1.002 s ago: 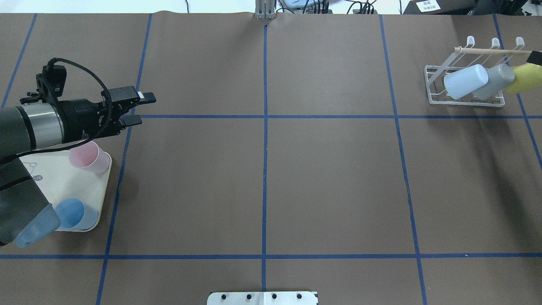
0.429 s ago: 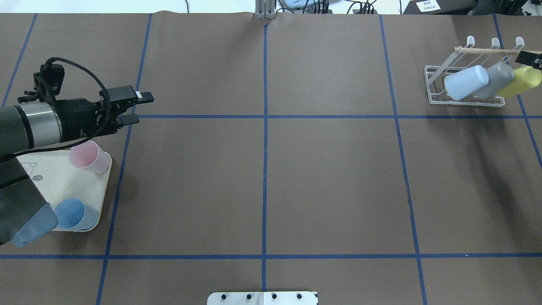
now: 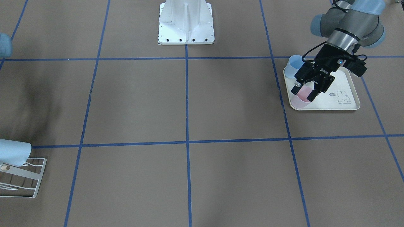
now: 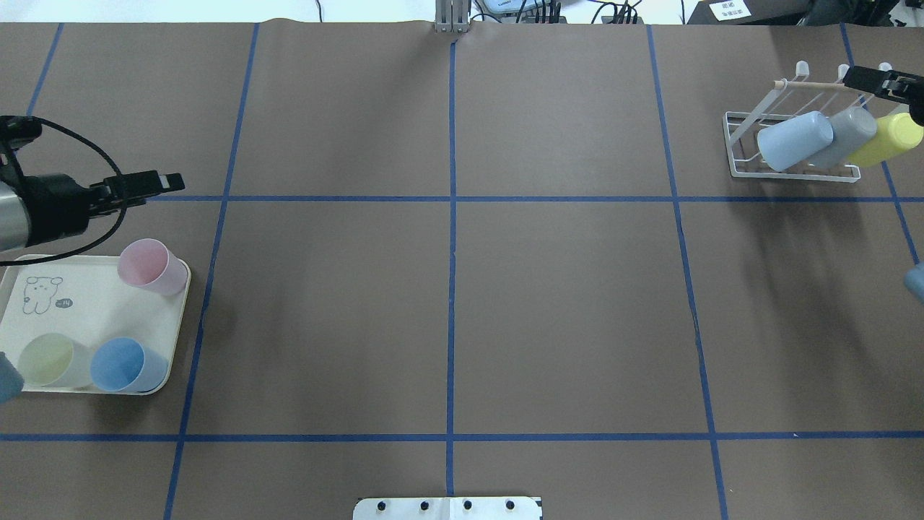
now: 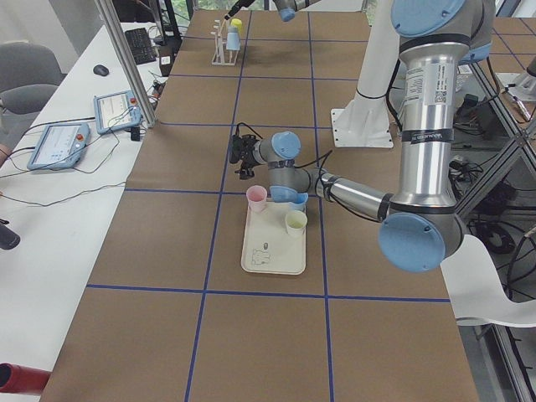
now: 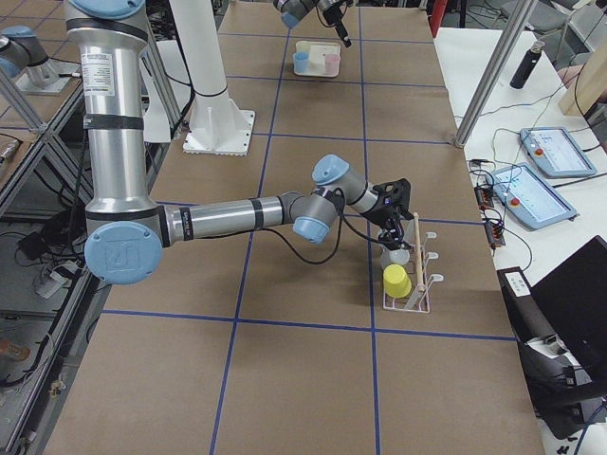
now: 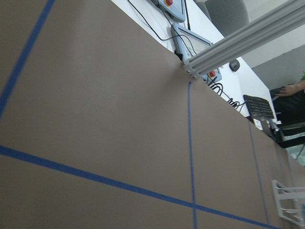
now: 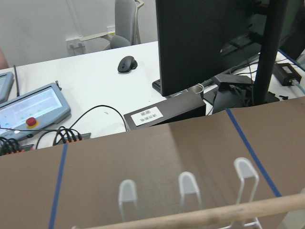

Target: Transfer IKEA cup to right arm and place on rack

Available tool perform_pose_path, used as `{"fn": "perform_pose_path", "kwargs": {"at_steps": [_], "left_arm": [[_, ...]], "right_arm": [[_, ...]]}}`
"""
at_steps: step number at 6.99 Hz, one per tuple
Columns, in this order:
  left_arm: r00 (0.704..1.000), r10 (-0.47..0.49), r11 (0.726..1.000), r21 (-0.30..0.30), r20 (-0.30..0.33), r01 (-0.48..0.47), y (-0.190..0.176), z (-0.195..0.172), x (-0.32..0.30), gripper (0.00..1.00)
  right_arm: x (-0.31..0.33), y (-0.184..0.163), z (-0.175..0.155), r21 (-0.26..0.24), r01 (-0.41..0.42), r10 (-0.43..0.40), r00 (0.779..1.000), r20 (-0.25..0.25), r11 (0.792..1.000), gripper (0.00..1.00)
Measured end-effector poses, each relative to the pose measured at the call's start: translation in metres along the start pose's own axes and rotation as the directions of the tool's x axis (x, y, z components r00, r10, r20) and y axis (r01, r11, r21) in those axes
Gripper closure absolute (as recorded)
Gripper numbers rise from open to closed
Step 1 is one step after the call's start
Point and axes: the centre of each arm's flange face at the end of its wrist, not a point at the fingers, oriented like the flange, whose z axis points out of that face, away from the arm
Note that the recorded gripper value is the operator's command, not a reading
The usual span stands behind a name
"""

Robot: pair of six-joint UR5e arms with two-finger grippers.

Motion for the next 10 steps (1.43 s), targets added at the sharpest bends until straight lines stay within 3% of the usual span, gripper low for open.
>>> {"fn": "perform_pose_path", "kwargs": {"at_steps": [1,2,3,5,6,10], "left_arm": [[0.994,0.069,0.998,-0.007,0.087,-0.069,-0.009,-0.021,-0.038,0.01],[0.979,0.133,0.990,-0.058,0.153,-0.126,-0.008,-0.047,-0.076,0.01],[0.969,0.167,0.979,-0.149,0.181,-0.141,0.003,-0.071,-0.100,0.01],[0.963,0.140,0.946,-0.317,0.229,-0.062,0.028,-0.101,-0.128,0.01],[0.960,0.120,0.928,-0.373,0.252,-0.019,0.042,-0.113,-0.143,0.00],[0.955,0.108,0.873,-0.486,0.276,0.041,0.081,-0.107,-0.155,0.01]], "right_arm": [[-0.020,0.003,-0.010,-0.018,-0.025,0.026,0.998,0.049,1.000,0.01],[-0.040,0.009,-0.020,-0.035,-0.039,0.043,0.995,0.094,0.999,0.01],[-0.056,0.015,-0.026,-0.048,-0.040,0.046,0.991,0.125,0.998,0.01],[-0.072,0.026,-0.036,-0.067,-0.020,0.031,0.986,0.162,0.998,0.01],[-0.079,0.033,-0.041,-0.078,-0.012,0.026,0.983,0.179,0.997,0.01],[-0.088,0.057,-0.041,-0.113,0.005,0.017,0.981,0.194,0.994,0.01]]}}
